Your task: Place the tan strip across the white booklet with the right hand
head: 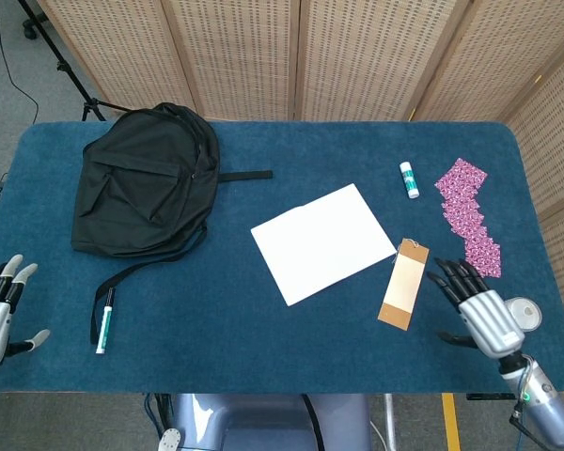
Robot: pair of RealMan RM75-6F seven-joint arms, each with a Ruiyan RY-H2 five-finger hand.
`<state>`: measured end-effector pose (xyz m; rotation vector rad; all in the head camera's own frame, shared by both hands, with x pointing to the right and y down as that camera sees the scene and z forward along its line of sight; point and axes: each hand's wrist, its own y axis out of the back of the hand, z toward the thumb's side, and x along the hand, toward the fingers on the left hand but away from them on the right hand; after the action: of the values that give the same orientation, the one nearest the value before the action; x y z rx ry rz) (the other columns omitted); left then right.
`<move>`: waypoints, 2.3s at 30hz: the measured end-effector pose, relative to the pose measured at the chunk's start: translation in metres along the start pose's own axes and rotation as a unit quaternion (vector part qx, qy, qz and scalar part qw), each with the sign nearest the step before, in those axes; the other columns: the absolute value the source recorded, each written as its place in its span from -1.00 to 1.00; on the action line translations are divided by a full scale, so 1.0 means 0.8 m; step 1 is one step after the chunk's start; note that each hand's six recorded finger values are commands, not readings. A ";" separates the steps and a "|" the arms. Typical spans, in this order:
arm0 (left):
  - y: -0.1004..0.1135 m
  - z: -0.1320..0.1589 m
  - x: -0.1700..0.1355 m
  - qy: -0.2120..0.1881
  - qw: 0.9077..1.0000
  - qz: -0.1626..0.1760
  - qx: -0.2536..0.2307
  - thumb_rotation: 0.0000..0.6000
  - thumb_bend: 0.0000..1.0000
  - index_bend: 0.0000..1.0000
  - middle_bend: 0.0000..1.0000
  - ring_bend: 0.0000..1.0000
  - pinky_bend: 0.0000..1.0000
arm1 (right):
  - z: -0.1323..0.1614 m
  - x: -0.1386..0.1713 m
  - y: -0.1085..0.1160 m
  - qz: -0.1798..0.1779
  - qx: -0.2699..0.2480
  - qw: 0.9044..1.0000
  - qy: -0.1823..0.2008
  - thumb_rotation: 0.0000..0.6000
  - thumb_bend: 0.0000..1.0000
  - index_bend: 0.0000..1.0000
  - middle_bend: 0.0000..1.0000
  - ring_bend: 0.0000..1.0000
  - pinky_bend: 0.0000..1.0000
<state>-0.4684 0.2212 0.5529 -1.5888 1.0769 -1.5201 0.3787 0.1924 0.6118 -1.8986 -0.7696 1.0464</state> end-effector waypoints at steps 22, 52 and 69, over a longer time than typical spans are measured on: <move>-0.014 -0.007 0.011 0.024 1.000 -0.018 0.007 1.00 -1.00 -1.00 -1.00 -1.00 -1.00 | -0.020 -0.125 -0.060 0.132 0.189 0.961 0.152 1.00 -0.38 -0.43 -0.98 -1.00 -1.00; -0.024 0.004 0.016 0.019 0.999 -0.027 0.014 1.00 -1.00 -1.00 -1.00 -1.00 -1.00 | -0.036 -0.126 -0.063 0.166 0.274 0.928 0.188 1.00 -0.74 -0.42 -0.98 -1.00 -1.00; -0.026 0.001 0.015 0.025 0.999 -0.027 0.013 1.00 -1.00 -1.00 -1.00 -1.00 -1.00 | -0.032 -0.123 -0.080 0.179 0.276 0.924 0.193 1.00 -0.74 -0.42 -0.98 -1.00 -1.00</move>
<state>-0.4659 0.2195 0.5765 -1.5805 1.0460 -1.6110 0.3474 0.1354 0.7130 -1.6858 0.1082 0.9302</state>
